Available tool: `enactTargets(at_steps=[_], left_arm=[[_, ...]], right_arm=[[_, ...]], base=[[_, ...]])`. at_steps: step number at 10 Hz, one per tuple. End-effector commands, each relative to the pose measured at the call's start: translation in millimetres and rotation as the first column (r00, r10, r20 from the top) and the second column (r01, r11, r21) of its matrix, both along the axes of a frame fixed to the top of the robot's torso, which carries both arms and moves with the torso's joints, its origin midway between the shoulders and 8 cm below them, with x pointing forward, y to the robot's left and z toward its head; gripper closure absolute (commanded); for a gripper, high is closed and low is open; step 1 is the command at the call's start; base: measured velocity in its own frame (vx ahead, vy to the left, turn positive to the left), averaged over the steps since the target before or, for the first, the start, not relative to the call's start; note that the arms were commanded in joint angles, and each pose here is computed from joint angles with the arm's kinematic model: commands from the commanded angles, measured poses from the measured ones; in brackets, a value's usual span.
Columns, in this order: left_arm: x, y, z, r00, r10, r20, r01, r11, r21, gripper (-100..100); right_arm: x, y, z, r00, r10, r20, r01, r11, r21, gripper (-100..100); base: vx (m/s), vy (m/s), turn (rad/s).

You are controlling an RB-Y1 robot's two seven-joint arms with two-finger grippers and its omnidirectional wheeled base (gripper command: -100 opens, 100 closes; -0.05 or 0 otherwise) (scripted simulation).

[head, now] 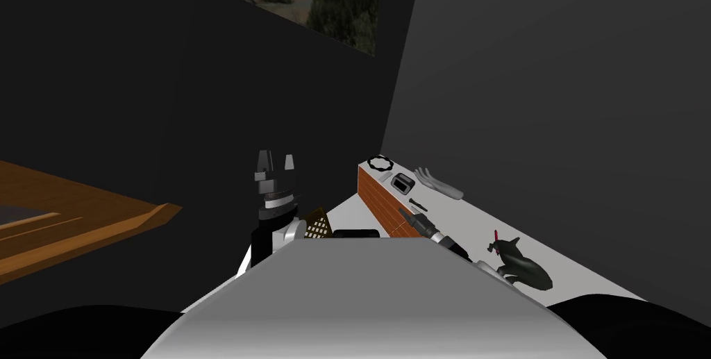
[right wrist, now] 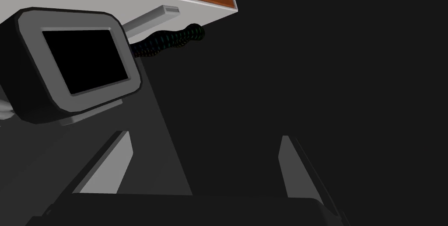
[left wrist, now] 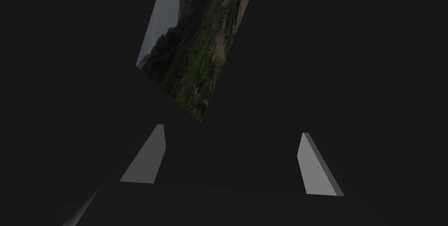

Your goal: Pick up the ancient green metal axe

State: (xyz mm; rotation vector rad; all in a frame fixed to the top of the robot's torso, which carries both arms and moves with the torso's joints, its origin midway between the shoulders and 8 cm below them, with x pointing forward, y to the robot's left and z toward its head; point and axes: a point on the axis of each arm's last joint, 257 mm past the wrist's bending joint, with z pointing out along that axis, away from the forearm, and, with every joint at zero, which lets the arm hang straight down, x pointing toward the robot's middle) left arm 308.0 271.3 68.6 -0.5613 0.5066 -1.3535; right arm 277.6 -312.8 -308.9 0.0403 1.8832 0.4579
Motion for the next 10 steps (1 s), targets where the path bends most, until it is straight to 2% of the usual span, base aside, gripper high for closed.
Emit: enactTargets(at_steps=[1,2,4,5,6,8,9,10], left_arm=[[0,0.0,0,1.0,0.0,0.0,0.0,1.0,0.0,0],[0,0.0,0,1.0,0.0,0.0,0.0,1.0,0.0,0],[0,0.0,0,1.0,0.0,0.0,0.0,1.0,0.0,0],[0,0.0,0,1.0,0.0,0.0,0.0,1.0,0.0,0],[0,0.0,0,1.0,0.0,0.0,0.0,1.0,0.0,0],[0,0.0,0,1.0,0.0,0.0,0.0,1.0,0.0,0],[0,0.0,0,1.0,0.0,0.0,0.0,1.0,0.0,0],[0,0.0,0,1.0,0.0,0.0,0.0,1.0,0.0,0]], right_arm=[[0,0,0,1.0,0.0,0.0,0.0,1.0,0.0,-100],[0,0,0,1.0,0.0,0.0,0.0,1.0,0.0,-100],[-16,-41,-19,0.997,-0.055,-0.059,0.048,0.992,-0.116,-100],[-21,-51,-23,0.995,-0.068,-0.074,0.056,0.988,-0.147,-100],[-32,-73,-33,0.99,-0.096,-0.108,0.071,0.975,-0.212,-100],[-45,-96,-42,0.982,-0.125,-0.142,0.081,0.957,-0.28,-100],[-45,-96,-42,0.982,-0.125,-0.142,0.081,0.957,-0.28,-100],[-51,-108,-46,0.977,-0.139,-0.159,0.084,0.946,-0.313,-100]], base=[[0.0,0.0,0.0],[-0.011,0.011,-0.034],[0.034,-0.032,0.126],[0.041,-0.04,0.135],[0.036,-0.033,0.115],[0.039,-0.037,0.129],[0.016,-0.016,0.053],[0.017,-0.017,0.057]])
